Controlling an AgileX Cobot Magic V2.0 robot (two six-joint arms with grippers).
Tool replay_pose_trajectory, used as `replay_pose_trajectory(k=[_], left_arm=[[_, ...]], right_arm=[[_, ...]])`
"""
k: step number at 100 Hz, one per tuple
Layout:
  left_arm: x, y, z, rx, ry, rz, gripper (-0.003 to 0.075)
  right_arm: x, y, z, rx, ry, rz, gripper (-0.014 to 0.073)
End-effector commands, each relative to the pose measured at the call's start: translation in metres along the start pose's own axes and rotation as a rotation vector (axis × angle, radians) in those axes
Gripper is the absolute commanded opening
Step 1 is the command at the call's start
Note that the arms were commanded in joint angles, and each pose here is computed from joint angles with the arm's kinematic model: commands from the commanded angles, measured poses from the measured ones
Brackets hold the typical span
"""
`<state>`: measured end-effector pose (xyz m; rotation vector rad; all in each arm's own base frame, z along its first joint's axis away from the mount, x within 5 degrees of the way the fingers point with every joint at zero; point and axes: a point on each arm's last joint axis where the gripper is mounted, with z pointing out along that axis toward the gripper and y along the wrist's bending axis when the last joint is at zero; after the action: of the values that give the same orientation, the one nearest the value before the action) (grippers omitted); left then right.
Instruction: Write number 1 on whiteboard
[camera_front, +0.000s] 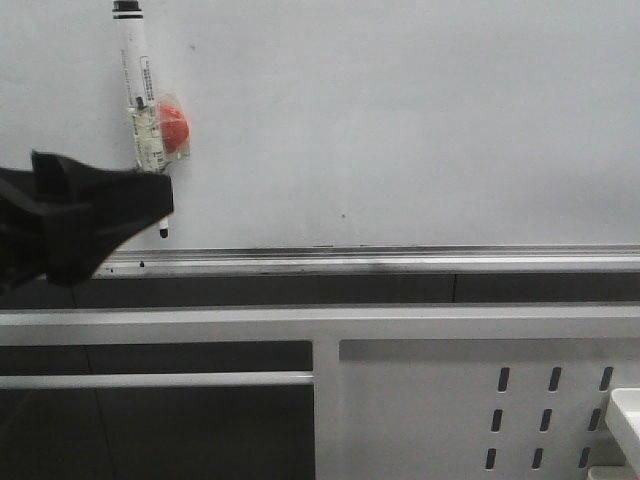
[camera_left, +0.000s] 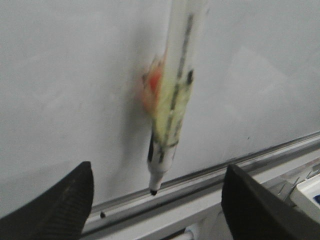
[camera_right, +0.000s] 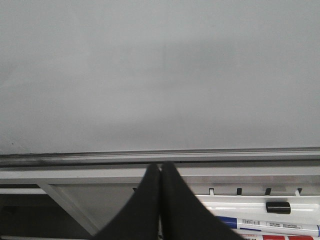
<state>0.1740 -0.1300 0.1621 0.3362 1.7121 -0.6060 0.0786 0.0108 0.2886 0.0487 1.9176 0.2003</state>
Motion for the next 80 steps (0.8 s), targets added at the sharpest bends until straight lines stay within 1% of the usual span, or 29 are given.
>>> replay_pose_trajectory(k=[1, 9, 38, 49, 63, 68, 70, 75, 77, 79, 80], left_arm=[[-0.020, -0.005, 0.006, 0.044, -0.229, -0.055, 0.0491], [-0.018, -0.005, 0.010, 0.044, -0.221, -0.055, 0.0491], [-0.028, -0.008, 0.019, 0.059, -0.267, -0.062, 0.0489], [-0.033, -0.010, 0.023, 0.066, -0.290, -0.063, 0.0449], [-0.032, -0.011, 0.026, 0.072, -0.285, -0.060, 0.0405], [-0.032, -0.011, 0.026, 0.071, -0.283, -0.060, 0.0368], [-0.032, -0.011, 0.026, 0.071, -0.283, -0.060, 0.0340], [-0.033, -0.011, 0.026, 0.072, -0.286, -0.060, 0.0248], [-0.033, -0.011, 0.027, 0.073, -0.288, -0.060, 0.0183], [-0.033, -0.011, 0.027, 0.073, -0.288, -0.060, 0.0148], [-0.033, -0.011, 0.027, 0.073, -0.288, -0.060, 0.0111]], right_arm=[[-0.013, 0.001, -0.001, 0.002, -0.078, -0.003, -0.0069], [-0.014, 0.001, -0.001, 0.002, -0.080, -0.003, -0.0069], [-0.014, 0.001, -0.001, 0.002, -0.082, -0.003, -0.0069], [-0.014, 0.001, -0.001, 0.003, -0.086, -0.003, -0.0069], [-0.015, 0.000, -0.001, 0.004, -0.091, -0.003, -0.0069], [-0.015, 0.000, -0.001, 0.004, -0.091, -0.003, -0.0069], [-0.015, 0.000, -0.001, 0.004, -0.091, -0.003, -0.0069], [-0.015, 0.000, -0.001, 0.004, -0.091, -0.003, -0.0069], [-0.015, 0.001, -0.001, 0.003, -0.090, -0.003, -0.0069], [-0.015, 0.001, -0.001, 0.003, -0.090, -0.003, -0.0069], [-0.015, 0.001, -0.001, 0.003, -0.090, -0.003, -0.0069]])
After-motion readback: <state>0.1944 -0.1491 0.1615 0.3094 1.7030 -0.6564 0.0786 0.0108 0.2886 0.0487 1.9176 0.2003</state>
